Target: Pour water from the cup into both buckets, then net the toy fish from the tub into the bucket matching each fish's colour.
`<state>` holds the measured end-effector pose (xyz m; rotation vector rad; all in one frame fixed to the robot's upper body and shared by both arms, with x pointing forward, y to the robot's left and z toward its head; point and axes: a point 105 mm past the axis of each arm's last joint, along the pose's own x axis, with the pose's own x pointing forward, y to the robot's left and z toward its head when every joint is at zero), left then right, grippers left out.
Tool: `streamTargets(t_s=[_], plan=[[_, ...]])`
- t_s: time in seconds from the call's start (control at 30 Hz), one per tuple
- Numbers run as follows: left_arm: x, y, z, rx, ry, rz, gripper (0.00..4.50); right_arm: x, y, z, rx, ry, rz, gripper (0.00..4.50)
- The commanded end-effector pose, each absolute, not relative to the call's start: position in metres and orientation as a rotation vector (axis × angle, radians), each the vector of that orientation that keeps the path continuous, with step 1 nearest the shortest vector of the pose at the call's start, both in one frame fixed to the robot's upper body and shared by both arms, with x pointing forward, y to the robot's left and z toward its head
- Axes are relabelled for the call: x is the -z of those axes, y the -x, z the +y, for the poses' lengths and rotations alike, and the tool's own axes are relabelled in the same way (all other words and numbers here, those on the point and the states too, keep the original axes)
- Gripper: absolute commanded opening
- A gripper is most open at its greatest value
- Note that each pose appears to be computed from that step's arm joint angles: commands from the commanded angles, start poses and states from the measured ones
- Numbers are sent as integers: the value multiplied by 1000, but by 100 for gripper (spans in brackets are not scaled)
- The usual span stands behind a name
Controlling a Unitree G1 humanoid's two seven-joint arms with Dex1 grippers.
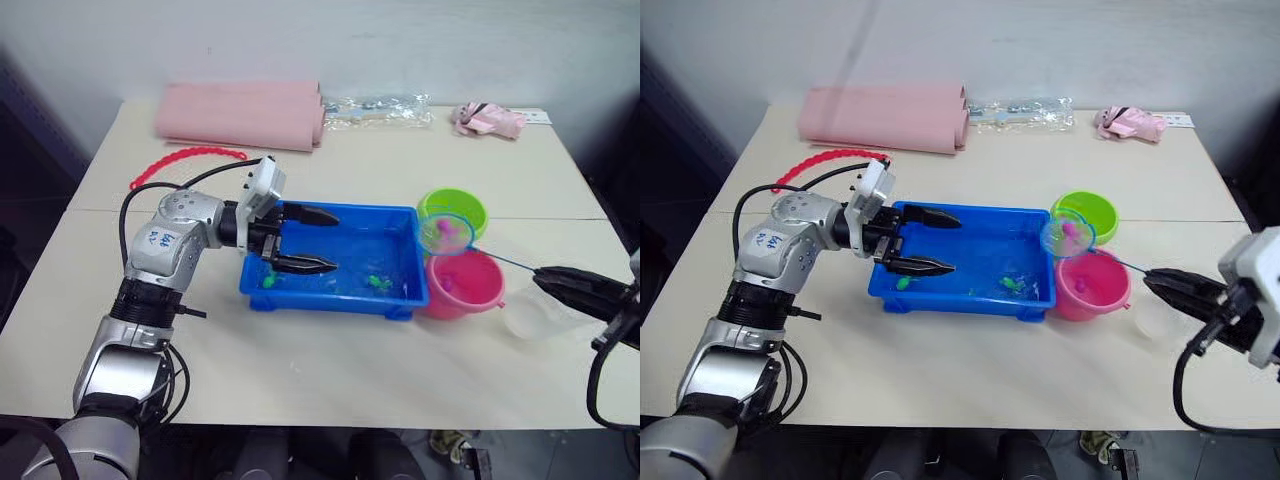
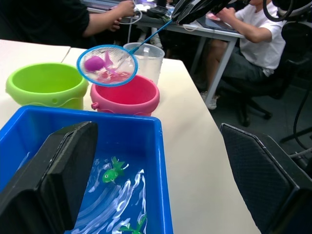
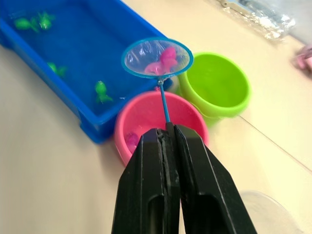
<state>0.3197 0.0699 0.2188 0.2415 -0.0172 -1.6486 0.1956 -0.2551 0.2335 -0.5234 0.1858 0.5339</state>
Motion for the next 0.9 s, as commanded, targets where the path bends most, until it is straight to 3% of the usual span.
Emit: streamTargets(t_s=[0.03, 0.17, 0.27, 0.33, 0.47, 0.9], plan=[[-226, -316, 64, 1690, -282, -59, 440, -247, -185, -264, -454, 776, 135, 0], [-226, -317, 64, 1691, -286, -65, 440, -243, -179, -269, -414, 1090, 125, 0], [-227, -319, 66, 1677, -296, -68, 440, -232, -178, -270, -446, 1469, 85, 0], [-229, -320, 68, 1672, -300, -70, 440, -236, -184, -283, -346, 1590, 58, 0], [-230, -321, 71, 1656, -312, -69, 440, -233, -189, -272, -458, 1932, -52, 0], [-232, -325, 80, 1604, -320, -71, 440, -229, -179, -278, -567, 2065, -163, 0]])
